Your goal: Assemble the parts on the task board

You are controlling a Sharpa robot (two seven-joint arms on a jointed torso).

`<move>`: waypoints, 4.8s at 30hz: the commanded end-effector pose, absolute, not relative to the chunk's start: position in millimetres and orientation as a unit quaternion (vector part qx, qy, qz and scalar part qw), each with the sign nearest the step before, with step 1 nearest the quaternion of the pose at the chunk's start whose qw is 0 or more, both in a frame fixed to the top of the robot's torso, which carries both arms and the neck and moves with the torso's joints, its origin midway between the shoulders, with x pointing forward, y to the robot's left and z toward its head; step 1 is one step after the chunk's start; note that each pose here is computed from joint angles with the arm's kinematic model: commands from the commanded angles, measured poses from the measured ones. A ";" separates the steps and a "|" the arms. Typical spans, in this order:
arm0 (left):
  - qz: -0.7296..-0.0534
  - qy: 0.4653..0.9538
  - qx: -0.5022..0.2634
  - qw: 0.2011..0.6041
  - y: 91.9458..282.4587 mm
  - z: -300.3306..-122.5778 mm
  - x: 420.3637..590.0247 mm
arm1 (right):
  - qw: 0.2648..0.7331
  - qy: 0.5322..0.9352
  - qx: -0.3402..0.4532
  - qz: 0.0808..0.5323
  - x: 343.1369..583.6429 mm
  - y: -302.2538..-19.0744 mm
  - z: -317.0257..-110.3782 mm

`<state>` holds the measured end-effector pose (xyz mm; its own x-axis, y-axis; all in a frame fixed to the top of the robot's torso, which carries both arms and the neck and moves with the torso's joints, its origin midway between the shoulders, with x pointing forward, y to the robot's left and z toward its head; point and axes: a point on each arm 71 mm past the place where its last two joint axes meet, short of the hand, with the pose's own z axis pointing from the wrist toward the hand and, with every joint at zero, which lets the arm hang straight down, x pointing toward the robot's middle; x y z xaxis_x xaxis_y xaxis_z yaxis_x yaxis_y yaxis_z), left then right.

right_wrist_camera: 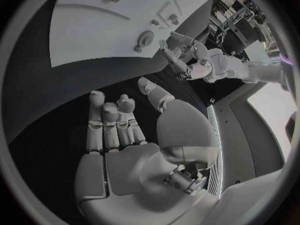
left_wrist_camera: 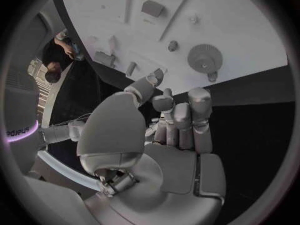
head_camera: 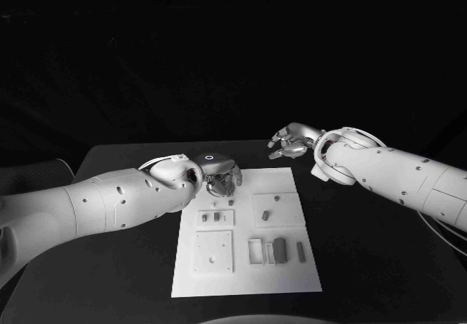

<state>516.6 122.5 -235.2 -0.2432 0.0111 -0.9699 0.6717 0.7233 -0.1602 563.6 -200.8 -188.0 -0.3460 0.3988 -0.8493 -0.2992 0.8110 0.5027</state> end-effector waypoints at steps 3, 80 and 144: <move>-0.274 0.747 0.270 0.543 122.4 -245.9 515.7 | 0.570 0.760 0.028 0.311 562.5 -198.3 -187.5; -0.233 0.764 0.248 0.548 133.8 -286.5 521.0 | 0.568 0.758 0.021 0.320 556.6 -192.1 -184.2; -0.235 0.765 0.249 0.546 130.4 -289.0 520.9 | 0.567 0.758 0.020 0.321 556.6 -190.4 -184.4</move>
